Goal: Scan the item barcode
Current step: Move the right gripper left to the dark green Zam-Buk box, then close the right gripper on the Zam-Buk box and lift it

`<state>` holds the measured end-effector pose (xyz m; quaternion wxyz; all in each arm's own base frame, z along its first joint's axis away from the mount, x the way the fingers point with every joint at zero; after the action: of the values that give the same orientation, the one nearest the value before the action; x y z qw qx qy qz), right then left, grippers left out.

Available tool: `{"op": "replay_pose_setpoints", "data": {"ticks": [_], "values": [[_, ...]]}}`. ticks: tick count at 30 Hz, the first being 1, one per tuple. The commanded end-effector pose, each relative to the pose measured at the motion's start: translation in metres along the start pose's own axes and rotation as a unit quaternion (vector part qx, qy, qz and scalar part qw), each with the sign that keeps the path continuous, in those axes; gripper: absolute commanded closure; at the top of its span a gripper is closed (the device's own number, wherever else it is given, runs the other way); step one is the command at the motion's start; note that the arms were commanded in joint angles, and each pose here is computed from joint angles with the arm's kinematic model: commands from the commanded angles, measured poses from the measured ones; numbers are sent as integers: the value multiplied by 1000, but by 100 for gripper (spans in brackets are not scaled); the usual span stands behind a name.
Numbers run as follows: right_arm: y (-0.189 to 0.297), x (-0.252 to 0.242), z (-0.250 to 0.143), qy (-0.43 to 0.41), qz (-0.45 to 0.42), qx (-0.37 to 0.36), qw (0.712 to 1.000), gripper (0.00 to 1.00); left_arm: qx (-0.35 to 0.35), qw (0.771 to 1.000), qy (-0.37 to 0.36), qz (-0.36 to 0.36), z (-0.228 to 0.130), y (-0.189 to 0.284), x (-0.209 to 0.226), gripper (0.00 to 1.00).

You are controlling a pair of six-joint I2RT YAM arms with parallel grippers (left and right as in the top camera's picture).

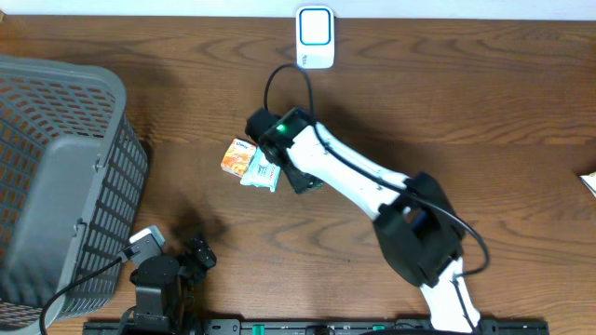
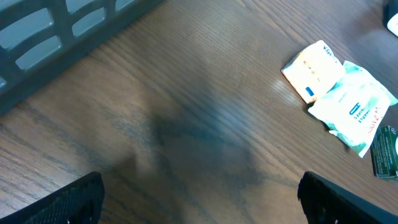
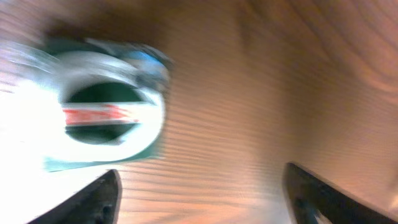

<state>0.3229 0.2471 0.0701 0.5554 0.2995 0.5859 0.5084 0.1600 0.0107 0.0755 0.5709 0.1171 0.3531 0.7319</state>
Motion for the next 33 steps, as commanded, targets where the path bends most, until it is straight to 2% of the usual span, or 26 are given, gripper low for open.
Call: {"op": "replay_pose_setpoints", "data": {"ticks": [1,2,4,6,7,8,9,10,11,12,15,19,21,23,24,25,27,29,31,33], "values": [[27,26,10,-71,119,-8,990,44,21,999,-7,29,-11,0,12,2],[26,29,17,-75,124,-20,989,48,21,999,-7,29,-11,0,12,2],[21,36,33,-87,138,-44,986,79,21,999,-7,29,-11,0,12,2],[17,38,37,-91,140,-47,985,84,21,999,-7,29,-11,0,12,2],[15,39,36,-91,142,-43,985,82,21,999,-7,29,-11,0,12,2],[14,38,35,-90,142,-40,985,74,21,999,-7,29,-11,0,12,2],[14,38,35,-90,141,-39,985,53,21,999,-7,29,-11,0,12,2],[14,38,35,-87,140,-40,986,38,21,999,-7,29,-11,0,12,2],[14,37,36,-60,139,-46,987,6,21,999,-7,29,-11,0,12,2],[13,36,36,-40,137,-47,989,1,21,999,-7,29,-11,0,12,2],[11,32,30,-9,128,-37,991,1,21,999,-7,29,-11,0,12,2],[3,32,23,-19,122,-22,992,1,21,999,-7,29,-11,0,12,2],[-2,29,23,-63,116,-20,991,1,21,999,-7,29,-11,0,12,2],[-11,23,20,-149,106,-4,983,1,21,999,-7,29,-11,0,12,2],[-14,21,19,-182,104,3,978,3,21,999,-7,29,-11,0,12,2],[-19,18,19,-217,102,7,971,11,21,999,-7,29,-11,0,12,2],[-28,6,23,-278,85,3,957,42,21,999,-7,29,-11,0,12,2],[-32,-7,25,-309,65,-2,949,61,21,999,-7,29,-11,0,12,2],[-36,-16,28,-321,59,0,945,74,21,999,-7,29,-11,0,12,2],[-44,-27,26,-327,42,0,944,79,21,999,-7,29,-11,0,12,2]]}}
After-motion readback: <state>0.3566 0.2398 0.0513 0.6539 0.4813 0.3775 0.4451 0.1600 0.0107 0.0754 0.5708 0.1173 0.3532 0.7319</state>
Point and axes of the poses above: each gripper's point midway between its finger pads, its own y axis back along the fingers, its own x axis along the line the jaws close on, z = x × y, the point moved 1 cm from there along y, back along the fingers, and after that the axes turned 9 degrees about -y, right-handed, at the moved point
